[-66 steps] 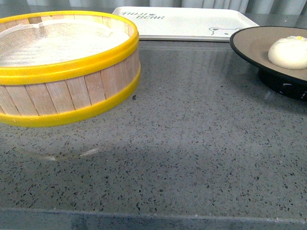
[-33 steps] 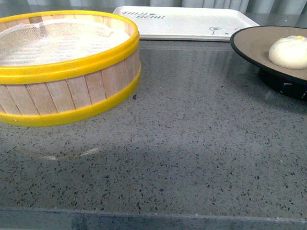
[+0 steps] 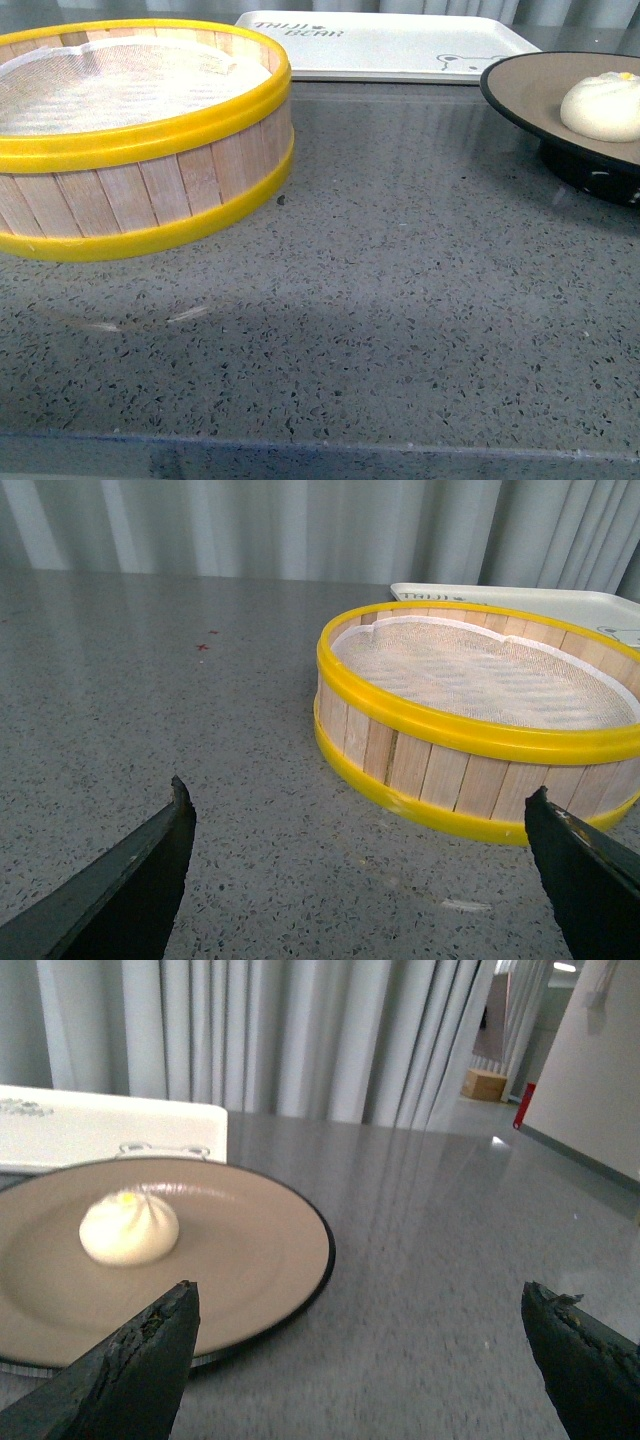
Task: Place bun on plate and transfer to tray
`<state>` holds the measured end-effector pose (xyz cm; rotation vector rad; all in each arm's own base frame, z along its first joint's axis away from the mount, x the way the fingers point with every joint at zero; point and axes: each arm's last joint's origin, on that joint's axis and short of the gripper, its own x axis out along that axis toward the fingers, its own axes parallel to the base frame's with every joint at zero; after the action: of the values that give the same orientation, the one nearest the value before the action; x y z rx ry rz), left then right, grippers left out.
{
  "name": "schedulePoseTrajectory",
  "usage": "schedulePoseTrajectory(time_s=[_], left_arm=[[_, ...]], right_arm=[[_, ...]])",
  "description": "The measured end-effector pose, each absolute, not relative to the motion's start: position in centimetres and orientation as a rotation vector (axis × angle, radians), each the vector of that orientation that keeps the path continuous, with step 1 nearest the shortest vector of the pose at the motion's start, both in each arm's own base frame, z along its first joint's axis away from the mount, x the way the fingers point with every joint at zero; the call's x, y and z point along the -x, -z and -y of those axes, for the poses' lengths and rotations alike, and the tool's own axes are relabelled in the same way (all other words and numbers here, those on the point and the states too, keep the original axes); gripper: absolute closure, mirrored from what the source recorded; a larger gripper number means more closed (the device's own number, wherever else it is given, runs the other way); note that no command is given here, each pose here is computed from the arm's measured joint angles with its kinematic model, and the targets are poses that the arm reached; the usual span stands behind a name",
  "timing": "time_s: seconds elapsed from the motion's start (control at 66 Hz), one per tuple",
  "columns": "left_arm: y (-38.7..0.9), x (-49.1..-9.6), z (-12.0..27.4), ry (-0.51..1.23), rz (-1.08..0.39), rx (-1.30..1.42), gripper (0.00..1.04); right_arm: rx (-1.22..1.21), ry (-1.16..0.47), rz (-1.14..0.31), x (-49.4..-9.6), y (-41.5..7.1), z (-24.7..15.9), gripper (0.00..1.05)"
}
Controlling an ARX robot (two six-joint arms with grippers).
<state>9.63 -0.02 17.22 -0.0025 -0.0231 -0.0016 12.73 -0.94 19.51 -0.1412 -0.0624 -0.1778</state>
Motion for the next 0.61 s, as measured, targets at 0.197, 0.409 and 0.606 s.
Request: schedulePoseTrajectory(time_s=[0.197, 0.409, 0.606], left_arm=[[-17.2, -9.6, 0.0, 0.002, 0.023, 0.003, 0.07], [-17.2, -9.6, 0.0, 0.002, 0.023, 0.003, 0.07], [-17.2, -9.6, 0.0, 0.002, 0.023, 0.003, 0.07]], right_arm=[[-0.256, 0.131, -0.114, -19.2, -22.1, 5.4, 0.09], [-0.824, 0.060, -0.294, -22.1, -22.9, 7.4, 0.09], [-1.053, 0.082, -0.394, -21.6, -21.7, 8.6, 0.09]])
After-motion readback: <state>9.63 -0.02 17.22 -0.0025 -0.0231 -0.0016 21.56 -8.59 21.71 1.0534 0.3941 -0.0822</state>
